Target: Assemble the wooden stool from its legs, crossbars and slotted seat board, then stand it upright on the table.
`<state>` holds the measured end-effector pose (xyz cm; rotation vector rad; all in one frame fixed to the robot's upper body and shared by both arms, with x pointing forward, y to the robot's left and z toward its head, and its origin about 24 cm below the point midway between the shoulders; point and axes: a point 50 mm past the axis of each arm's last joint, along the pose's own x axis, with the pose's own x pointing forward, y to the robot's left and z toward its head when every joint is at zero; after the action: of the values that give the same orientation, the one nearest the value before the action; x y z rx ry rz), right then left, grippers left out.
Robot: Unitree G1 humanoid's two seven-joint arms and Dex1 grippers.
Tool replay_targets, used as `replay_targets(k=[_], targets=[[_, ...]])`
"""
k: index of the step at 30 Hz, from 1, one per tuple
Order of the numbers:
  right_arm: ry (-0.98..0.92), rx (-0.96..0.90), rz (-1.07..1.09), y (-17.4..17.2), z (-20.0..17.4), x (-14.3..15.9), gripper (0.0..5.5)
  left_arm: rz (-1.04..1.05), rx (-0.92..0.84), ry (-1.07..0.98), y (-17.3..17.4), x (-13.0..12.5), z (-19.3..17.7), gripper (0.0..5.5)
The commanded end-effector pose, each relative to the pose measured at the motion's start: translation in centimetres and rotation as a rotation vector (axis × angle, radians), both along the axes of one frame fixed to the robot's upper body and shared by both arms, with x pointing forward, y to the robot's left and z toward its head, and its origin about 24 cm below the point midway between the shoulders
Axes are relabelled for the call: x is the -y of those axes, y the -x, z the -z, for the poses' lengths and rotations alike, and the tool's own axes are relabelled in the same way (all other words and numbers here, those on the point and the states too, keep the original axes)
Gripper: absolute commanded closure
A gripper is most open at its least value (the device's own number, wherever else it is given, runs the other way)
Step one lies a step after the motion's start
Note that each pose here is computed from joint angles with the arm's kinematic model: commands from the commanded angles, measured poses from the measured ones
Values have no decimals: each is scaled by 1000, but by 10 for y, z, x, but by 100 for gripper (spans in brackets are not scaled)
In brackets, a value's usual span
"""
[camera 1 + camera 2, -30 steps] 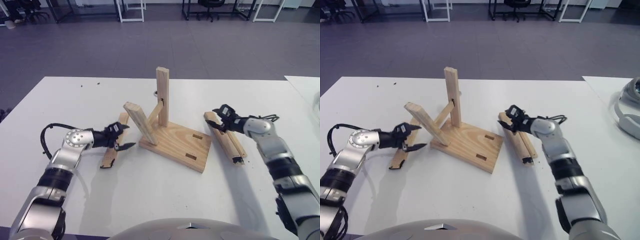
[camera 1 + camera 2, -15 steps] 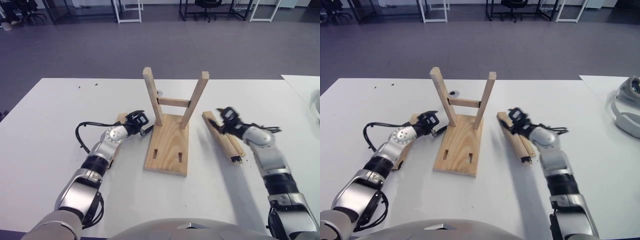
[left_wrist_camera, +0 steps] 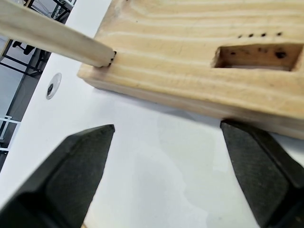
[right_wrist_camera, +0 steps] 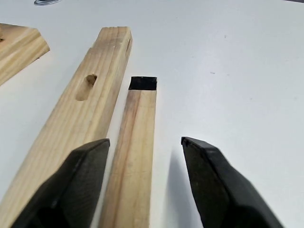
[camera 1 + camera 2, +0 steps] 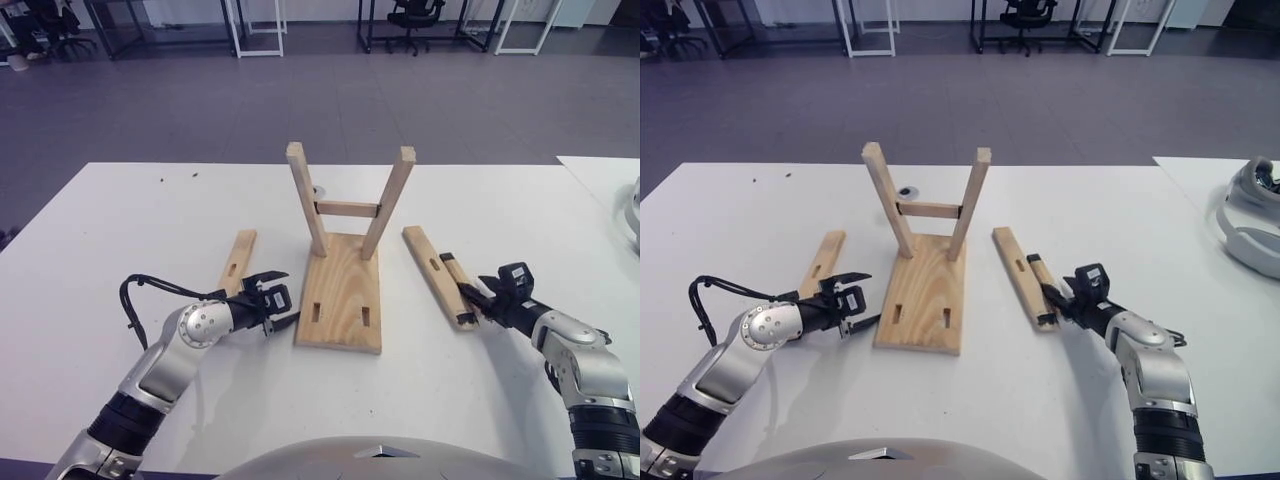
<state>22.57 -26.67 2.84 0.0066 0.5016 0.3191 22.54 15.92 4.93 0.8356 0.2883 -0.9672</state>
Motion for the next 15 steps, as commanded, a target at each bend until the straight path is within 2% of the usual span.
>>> replay_targets(k=[1, 2, 4, 6, 9, 11, 13, 15], targets=[[11, -28, -8, 1, 3, -5, 269, 7, -66, 8, 7, 8, 7, 137], [30, -53, 8, 2, 7, -3, 269, -2, -60, 33, 6, 10, 3, 137], [55, -99, 49, 6, 15, 0, 309, -35, -30, 94, 3, 12, -6, 137], [70, -140, 86, 11, 23, 4, 342, -165, 84, 192, -15, 6, -26, 137], [65, -154, 102, 16, 29, 2, 400, -329, 147, 543, -30, 7, -63, 137], [96, -135, 117, 16, 35, 4, 418, -409, 134, 676, -32, 5, -74, 137], [99, 46, 194, 0, 16, 8, 418, -464, 108, 835, -32, 0, -87, 137], [71, 310, 278, -23, -28, 14, 418, -425, 59, 1011, -27, 4, -109, 137]])
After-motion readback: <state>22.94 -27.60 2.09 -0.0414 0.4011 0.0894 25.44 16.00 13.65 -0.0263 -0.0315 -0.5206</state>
